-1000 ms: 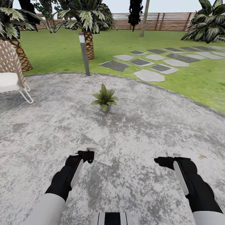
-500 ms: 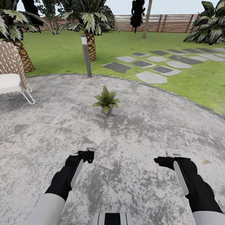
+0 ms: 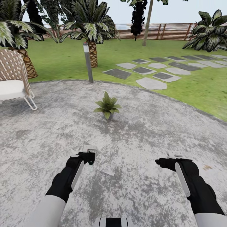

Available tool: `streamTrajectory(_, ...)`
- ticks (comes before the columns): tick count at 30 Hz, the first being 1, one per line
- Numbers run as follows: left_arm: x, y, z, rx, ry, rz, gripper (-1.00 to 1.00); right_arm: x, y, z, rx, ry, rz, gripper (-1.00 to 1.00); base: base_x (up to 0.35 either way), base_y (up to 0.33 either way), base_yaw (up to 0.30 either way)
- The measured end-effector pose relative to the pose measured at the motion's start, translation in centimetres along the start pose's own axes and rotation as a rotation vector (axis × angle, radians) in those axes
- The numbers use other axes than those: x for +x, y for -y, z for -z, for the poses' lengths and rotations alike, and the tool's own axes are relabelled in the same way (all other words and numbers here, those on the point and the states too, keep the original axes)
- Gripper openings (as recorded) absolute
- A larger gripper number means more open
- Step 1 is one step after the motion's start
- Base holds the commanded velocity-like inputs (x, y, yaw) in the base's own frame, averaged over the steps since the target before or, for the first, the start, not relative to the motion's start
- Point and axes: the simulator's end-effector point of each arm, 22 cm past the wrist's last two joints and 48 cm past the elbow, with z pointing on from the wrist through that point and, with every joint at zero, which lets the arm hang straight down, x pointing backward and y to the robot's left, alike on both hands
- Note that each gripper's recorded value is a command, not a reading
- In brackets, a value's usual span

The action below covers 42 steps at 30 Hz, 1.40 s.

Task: Pick up the pesticide atomizer in the garden and spray insectifuge to fully cover both potted plants in the garden.

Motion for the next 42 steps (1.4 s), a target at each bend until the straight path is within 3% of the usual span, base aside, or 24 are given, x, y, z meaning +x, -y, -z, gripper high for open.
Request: streamTrajectory(42,-7.5,0.5,5.8,0.001,-0.001,0.001,-1.0,-6.4,-0.3,7.0,-0.001,-0.001,0.0,1.0,0.0,0.0,0.0)
